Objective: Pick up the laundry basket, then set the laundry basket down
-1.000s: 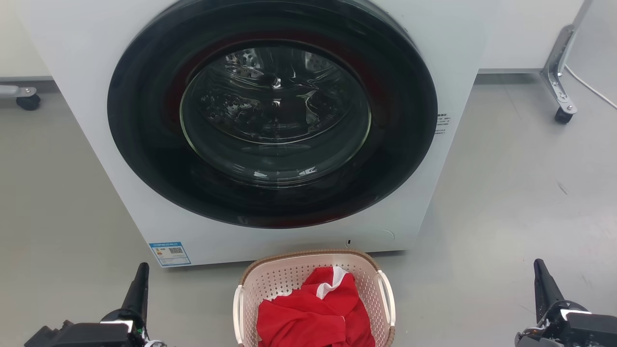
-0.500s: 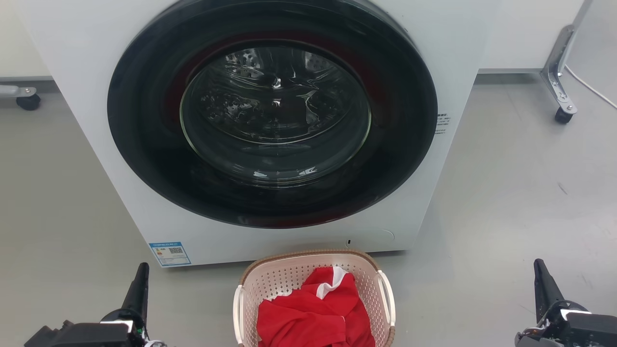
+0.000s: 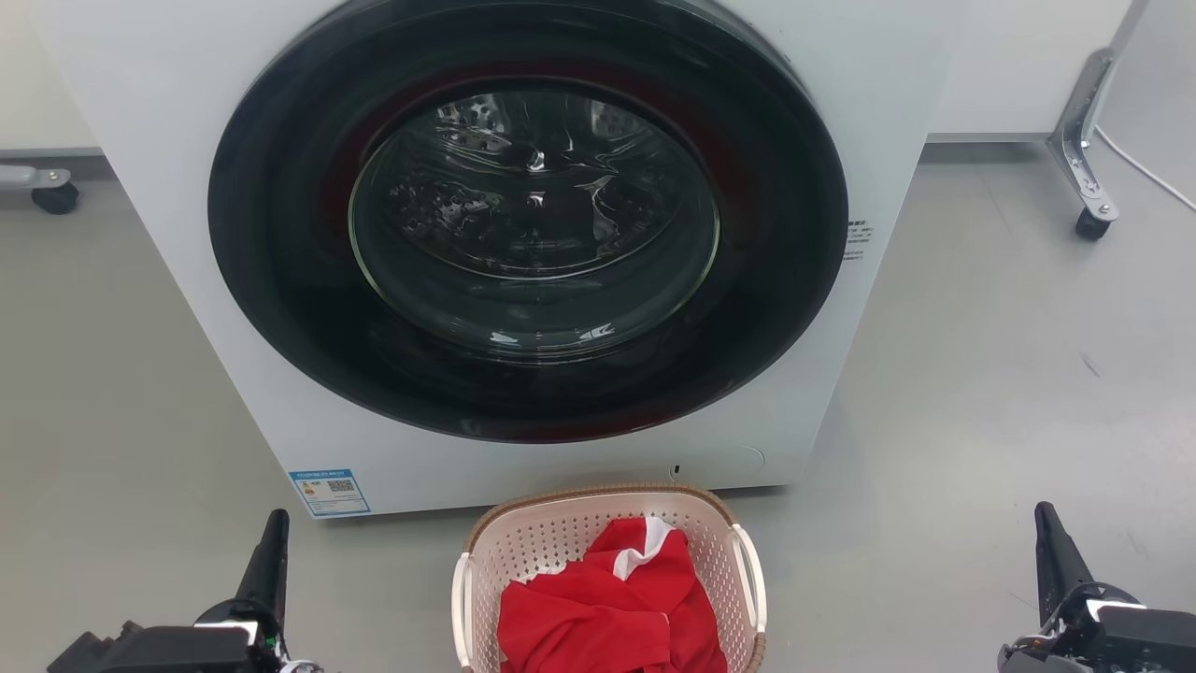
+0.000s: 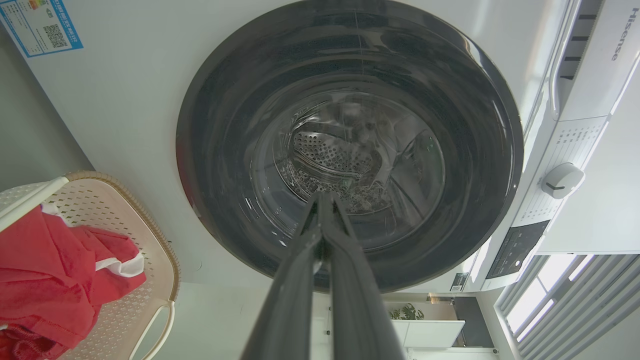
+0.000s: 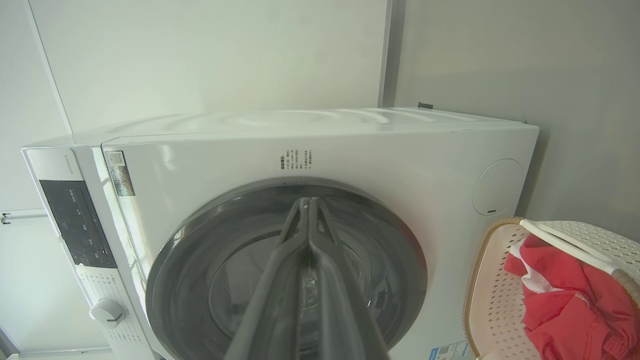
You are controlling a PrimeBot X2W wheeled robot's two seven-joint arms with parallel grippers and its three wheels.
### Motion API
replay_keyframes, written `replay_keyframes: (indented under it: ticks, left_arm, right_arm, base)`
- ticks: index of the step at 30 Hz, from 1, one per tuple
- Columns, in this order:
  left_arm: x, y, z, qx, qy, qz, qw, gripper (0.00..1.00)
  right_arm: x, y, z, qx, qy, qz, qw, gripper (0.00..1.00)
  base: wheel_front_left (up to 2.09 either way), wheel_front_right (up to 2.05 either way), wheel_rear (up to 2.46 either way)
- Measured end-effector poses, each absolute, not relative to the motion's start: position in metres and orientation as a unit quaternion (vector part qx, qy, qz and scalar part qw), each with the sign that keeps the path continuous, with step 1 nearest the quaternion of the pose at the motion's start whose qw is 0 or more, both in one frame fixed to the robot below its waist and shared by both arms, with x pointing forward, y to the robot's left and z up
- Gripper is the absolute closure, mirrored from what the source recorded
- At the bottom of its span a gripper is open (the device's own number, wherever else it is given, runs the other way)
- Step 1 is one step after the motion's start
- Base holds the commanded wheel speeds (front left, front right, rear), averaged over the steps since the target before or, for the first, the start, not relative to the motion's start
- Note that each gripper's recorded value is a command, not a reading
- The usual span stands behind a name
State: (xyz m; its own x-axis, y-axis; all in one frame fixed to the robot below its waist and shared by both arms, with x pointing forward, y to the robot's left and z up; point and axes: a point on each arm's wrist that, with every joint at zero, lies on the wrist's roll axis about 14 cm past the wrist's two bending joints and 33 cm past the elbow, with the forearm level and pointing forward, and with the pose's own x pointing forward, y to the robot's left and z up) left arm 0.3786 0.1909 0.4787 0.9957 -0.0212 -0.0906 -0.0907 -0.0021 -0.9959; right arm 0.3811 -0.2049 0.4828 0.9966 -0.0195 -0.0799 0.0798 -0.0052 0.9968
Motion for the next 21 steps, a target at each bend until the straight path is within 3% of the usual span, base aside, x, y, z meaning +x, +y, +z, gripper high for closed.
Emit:
replay_keyframes:
  ticks: [21]
  left_arm:
    - [0.3786, 0.1909, 0.4788, -0.707, 0.039, 0.025, 0.705, 1.00]
  right_arm:
    - [0.3811, -0.2049, 0.4828, 0.708, 0.021, -0.035, 0.705, 1.00]
  base:
    - [0.00, 0.00, 0.00]
